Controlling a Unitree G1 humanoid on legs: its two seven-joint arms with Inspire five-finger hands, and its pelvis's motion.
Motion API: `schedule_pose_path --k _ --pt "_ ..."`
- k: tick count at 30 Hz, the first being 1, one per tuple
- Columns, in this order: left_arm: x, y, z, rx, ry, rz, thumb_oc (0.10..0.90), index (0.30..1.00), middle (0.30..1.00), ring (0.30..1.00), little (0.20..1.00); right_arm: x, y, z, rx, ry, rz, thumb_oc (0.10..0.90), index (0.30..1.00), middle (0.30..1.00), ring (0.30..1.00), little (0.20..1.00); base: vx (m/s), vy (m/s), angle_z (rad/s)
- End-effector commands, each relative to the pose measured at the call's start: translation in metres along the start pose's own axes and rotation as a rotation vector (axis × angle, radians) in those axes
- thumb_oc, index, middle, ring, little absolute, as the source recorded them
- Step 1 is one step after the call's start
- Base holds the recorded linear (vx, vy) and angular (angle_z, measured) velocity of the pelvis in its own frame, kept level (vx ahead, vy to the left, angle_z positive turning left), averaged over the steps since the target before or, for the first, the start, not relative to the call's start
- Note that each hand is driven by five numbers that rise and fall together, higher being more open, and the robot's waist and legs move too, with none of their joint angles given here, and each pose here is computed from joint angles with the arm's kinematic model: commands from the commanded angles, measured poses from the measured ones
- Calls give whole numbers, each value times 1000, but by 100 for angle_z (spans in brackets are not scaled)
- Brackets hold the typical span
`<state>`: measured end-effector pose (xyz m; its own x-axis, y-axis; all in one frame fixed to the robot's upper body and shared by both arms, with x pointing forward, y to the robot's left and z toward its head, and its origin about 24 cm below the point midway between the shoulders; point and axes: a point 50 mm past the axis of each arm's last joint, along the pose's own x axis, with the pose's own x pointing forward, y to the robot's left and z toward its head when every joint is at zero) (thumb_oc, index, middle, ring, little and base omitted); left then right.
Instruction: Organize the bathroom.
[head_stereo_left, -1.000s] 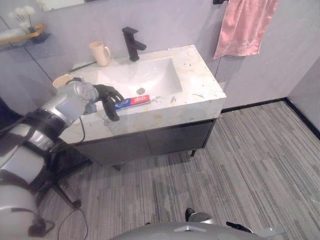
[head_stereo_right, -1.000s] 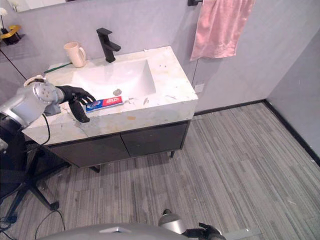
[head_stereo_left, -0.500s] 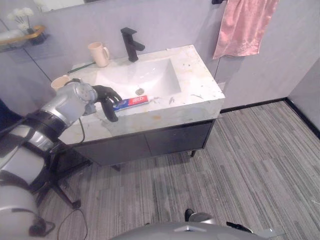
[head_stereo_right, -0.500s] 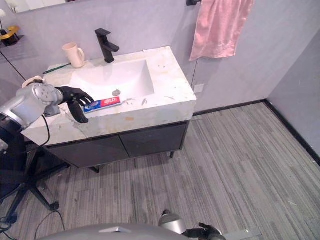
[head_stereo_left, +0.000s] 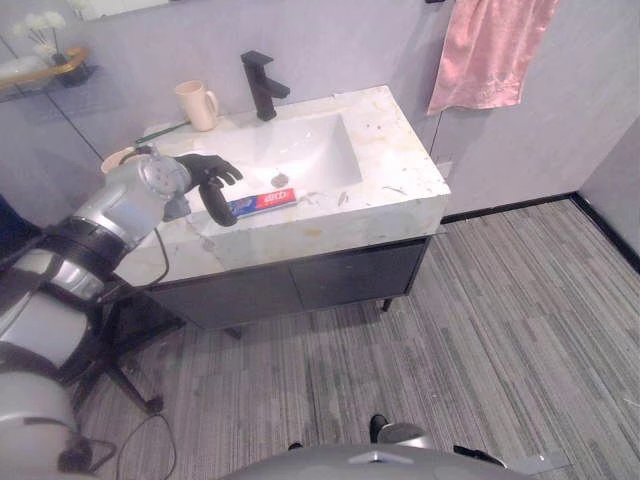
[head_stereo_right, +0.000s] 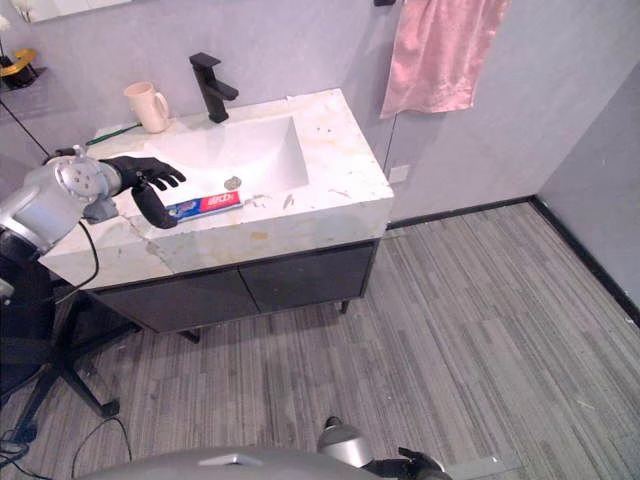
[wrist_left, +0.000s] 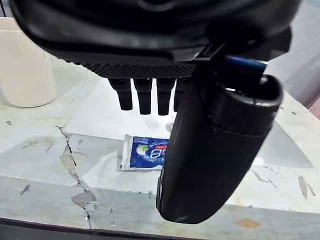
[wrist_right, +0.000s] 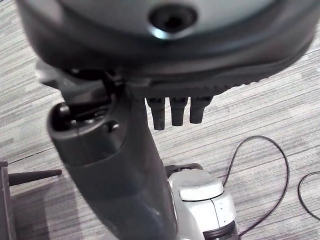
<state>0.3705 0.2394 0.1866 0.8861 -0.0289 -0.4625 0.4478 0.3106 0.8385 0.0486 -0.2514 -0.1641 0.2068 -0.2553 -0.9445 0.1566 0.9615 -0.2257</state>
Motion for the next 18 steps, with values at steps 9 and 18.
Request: schedule_pose_path --k 9,18 --pt "-24 62 -6 18 -1 316 800 900 900 900 900 -2 -29 11 0 -54 -52 800 900 900 900 900 16 -8 3" --pt "-19 60 -5 -5 55 346 800 900 900 900 900 -1 -19 21 -23 -95 -38 800 900 900 900 900 127 126 -20"
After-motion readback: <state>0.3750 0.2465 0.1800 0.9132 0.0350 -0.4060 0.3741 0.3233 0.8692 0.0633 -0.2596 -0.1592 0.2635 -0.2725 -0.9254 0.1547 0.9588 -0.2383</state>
